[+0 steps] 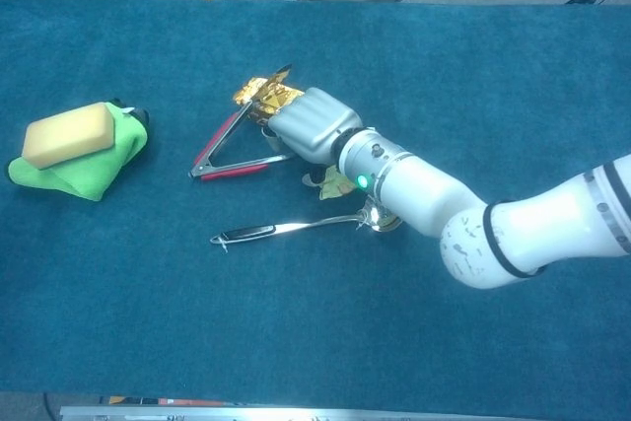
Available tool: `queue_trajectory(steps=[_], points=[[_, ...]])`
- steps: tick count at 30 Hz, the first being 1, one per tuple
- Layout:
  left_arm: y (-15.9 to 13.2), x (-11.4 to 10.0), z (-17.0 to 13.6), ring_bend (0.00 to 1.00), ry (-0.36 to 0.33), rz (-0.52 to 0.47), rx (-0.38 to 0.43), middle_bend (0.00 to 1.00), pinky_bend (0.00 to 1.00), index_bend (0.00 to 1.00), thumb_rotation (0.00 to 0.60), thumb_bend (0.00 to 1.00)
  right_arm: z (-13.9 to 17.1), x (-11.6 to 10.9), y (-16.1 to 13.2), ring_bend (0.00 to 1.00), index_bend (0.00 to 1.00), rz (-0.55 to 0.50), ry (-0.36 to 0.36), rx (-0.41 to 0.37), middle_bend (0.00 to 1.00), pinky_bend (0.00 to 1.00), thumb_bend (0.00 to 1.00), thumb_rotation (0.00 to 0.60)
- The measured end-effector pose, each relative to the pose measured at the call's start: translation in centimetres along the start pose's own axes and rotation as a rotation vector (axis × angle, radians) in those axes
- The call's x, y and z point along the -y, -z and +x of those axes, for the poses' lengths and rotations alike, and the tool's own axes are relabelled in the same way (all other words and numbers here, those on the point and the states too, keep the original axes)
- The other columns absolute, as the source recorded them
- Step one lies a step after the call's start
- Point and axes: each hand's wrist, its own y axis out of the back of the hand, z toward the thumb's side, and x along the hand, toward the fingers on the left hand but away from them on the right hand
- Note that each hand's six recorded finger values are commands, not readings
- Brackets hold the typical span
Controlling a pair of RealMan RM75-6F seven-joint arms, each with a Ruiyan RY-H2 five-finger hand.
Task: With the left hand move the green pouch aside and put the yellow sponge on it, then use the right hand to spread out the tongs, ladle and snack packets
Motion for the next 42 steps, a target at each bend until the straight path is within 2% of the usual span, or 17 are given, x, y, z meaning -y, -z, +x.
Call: queue_trajectory(steps=[5, 9, 17, 30, 36, 42], points=[[0.0, 0.1, -0.1, 0.0, 0.006, -0.008, 0.005, 0.0, 0.15, 0.0, 0.6, 0.27, -0.1, -0.1, -0.4, 0.45, 0.52, 0.028, 0.03, -0.001, 0.5, 0.59, 0.19, 0.6], [0.0, 0.3, -0.2, 0.0, 0.013, -0.014, 0.013, 0.0, 0.15, 0.0, 0.6, 0.27, 0.0, 0.1, -0.4, 0.47, 0.58, 0.052, 0.042, 0.0, 0.52, 0.61, 0.19, 0.6], [-0.2, 0.5, -0.2, 0.0, 0.023, -0.02, 0.024, 0.0, 0.15, 0.0, 0.6, 0.27, 0.1, 0.7, -0.5, 0.49, 0.6, 0.079, 0.039, -0.005, 0.53, 0.63, 0.19, 0.6], [-0.4, 0.6, -0.3, 0.0, 0.029, -0.017, 0.029, 0.0, 0.15, 0.0, 0.6, 0.27, 1.1, -0.1, 0.0, 0.62, 0.69, 0.029, 0.086, -0.025, 0.6, 0.76, 0.2, 0.6], [-0.6, 0.6, -0.2, 0.0, 0.033, -0.016, 0.031, 0.0, 0.15, 0.0, 0.6, 0.27, 1.7, 0.3, 0.5, 0.64, 0.7, 0.036, 0.083, -0.033, 0.61, 0.79, 0.2, 0.6], [-0.5, 0.6, -0.3, 0.0, 0.035, -0.009, 0.025, 0.0, 0.15, 0.0, 0.6, 0.27, 2.2, -0.4, 0.8, 0.65, 0.7, -0.002, 0.105, -0.044, 0.61, 0.8, 0.2, 0.6]])
